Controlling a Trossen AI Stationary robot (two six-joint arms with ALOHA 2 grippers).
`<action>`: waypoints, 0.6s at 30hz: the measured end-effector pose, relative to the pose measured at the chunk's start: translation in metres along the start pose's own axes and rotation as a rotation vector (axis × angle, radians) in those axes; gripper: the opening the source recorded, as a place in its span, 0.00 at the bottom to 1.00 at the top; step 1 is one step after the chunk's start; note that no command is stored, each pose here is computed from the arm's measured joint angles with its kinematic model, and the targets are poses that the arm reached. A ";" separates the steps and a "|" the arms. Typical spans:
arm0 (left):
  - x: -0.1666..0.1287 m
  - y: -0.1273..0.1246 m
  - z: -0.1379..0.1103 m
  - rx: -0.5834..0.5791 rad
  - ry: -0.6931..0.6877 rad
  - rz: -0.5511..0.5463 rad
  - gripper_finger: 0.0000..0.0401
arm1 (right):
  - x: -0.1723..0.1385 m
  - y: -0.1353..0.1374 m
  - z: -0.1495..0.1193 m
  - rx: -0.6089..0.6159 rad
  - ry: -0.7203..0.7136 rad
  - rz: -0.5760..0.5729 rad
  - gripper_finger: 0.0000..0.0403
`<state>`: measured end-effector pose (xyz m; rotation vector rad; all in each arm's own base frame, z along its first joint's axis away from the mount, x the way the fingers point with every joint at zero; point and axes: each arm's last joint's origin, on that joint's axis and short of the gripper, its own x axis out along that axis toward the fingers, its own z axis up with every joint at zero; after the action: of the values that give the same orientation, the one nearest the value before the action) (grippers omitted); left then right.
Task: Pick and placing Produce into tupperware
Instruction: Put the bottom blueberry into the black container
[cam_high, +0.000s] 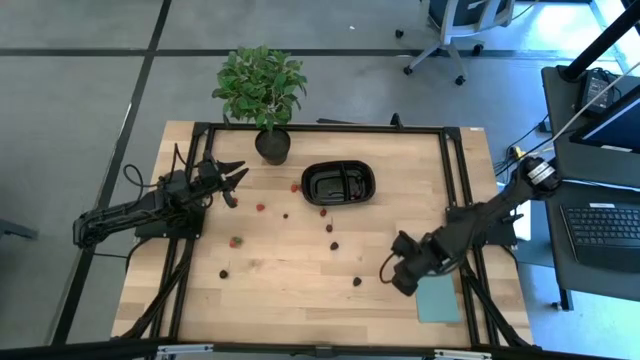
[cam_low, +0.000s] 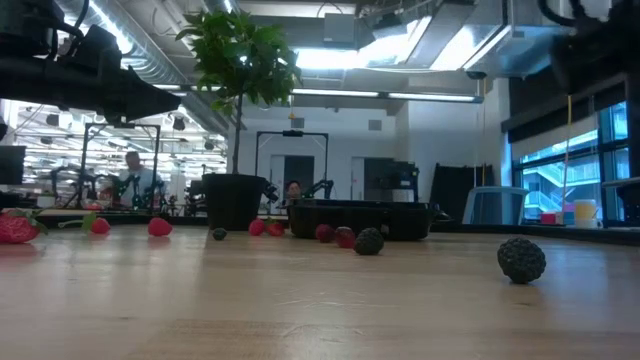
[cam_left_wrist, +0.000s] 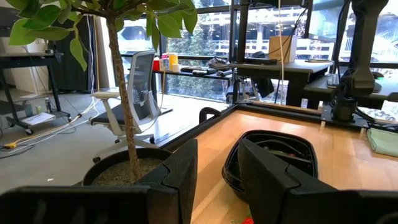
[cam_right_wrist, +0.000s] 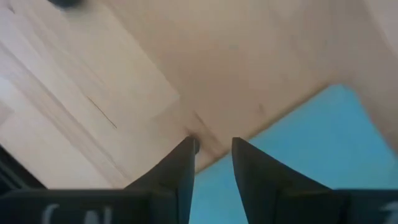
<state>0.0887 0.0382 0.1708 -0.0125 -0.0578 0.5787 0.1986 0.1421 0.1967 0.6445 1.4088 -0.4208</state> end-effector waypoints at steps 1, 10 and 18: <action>0.000 0.000 0.000 0.000 0.000 0.000 0.27 | 0.002 0.002 -0.002 0.000 0.004 0.006 0.27; 0.000 0.000 0.000 0.000 0.000 0.000 0.27 | 0.011 0.024 -0.018 -0.065 -0.038 0.120 0.27; 0.000 0.000 0.000 0.000 -0.001 0.000 0.27 | 0.015 0.023 -0.020 -0.061 -0.049 0.083 0.43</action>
<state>0.0887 0.0381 0.1709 -0.0127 -0.0587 0.5785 0.1992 0.1740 0.1847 0.6363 1.3384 -0.3247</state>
